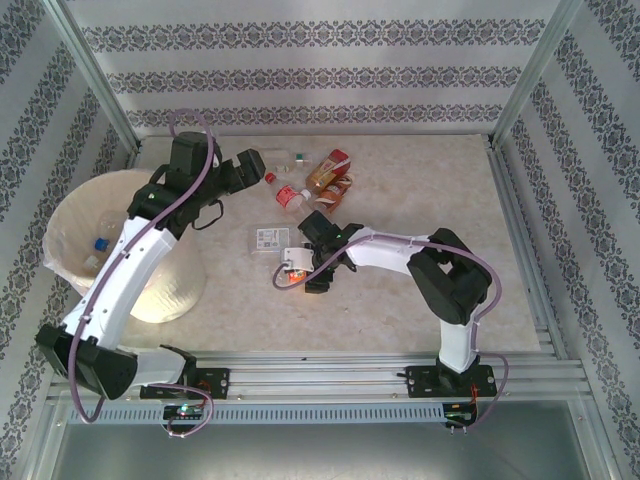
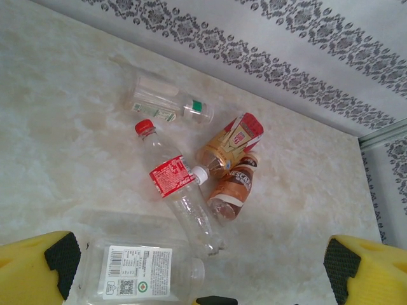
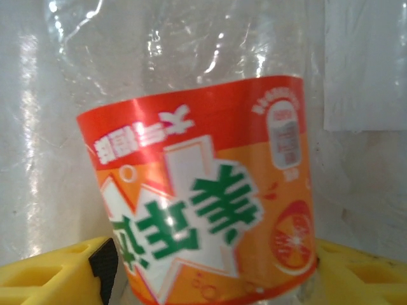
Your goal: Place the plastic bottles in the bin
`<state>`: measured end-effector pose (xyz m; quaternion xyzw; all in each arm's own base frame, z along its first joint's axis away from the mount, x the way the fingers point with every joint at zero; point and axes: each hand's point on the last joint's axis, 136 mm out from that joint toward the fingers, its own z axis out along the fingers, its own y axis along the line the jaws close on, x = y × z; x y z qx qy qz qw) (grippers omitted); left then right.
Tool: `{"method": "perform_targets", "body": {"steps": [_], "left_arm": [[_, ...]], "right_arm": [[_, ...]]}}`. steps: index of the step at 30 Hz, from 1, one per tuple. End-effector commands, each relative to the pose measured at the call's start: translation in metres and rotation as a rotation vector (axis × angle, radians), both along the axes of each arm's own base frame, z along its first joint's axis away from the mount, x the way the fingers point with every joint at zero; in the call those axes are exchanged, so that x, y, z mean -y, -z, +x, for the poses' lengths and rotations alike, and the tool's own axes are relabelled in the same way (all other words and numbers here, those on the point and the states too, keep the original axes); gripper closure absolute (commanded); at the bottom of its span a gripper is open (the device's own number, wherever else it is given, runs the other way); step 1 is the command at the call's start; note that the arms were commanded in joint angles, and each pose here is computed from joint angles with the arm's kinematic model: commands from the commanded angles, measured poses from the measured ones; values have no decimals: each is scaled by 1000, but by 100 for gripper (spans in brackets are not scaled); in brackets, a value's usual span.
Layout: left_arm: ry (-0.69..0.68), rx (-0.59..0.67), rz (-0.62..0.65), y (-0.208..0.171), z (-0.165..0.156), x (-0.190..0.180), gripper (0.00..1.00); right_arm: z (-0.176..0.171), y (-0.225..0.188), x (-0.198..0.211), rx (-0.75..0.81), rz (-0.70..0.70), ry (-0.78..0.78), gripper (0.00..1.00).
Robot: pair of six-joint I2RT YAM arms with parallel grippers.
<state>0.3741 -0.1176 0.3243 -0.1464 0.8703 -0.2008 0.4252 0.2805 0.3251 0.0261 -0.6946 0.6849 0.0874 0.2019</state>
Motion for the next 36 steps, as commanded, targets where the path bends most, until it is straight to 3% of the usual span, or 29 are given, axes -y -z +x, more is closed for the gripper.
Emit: {"method": "perform_targets", "body": {"steps": [1,8,12,17,24,31,36], "left_arm": [[25,5,-20,0,4,10,0],[32,4,-3,1,4,9,0],[47,30,-14,-2,3,12,0],[146,95,-78,-10,1,30,0],[441,210,-263,-27,-7,86,0],[526,211,-308,-14,-4,112,0],[518,211,-341,-6,8,121,0]], "right_arm": [[3,10,3,33,-30,19,32],[6,-16,9,79,49,75,53],[12,-60,14,69,200,163,56],[33,-126,27,51,468,339,56],[75,-192,45,-15,762,644,54],[87,-230,26,-161,948,719,51],[77,-252,7,-208,1017,613,49]]}}
